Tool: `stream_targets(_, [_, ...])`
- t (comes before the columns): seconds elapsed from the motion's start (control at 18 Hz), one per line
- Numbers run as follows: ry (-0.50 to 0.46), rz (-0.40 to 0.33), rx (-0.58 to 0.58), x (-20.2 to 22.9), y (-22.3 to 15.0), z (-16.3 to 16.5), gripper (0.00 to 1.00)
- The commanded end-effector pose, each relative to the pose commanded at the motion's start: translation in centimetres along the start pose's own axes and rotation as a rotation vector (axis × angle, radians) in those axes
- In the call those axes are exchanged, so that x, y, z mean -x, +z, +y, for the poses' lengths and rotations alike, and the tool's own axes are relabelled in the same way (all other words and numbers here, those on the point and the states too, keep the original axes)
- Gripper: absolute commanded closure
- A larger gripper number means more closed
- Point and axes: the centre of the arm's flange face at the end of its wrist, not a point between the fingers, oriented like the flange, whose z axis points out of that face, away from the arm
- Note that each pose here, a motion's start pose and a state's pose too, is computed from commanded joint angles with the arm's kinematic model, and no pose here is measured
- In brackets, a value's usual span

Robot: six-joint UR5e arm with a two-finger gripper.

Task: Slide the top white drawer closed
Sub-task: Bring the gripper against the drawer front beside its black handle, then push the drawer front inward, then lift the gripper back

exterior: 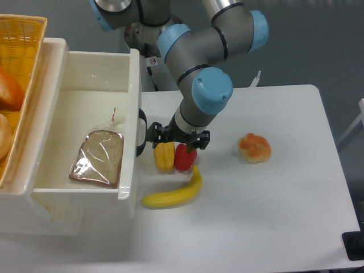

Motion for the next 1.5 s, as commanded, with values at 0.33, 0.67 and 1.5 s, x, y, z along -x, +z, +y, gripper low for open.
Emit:
stream_targets(0.33, [-0.001,0.016,0.01,-0.2,0.0,0.2,0.0])
stream_targets(0.67, [-0.001,0.053,0.003,-0.7,0.0,0.2,0.0])
stream_targets(1.5, [0.01,0.109,-0.009,-2.7,-0.5,0.5,0.0])
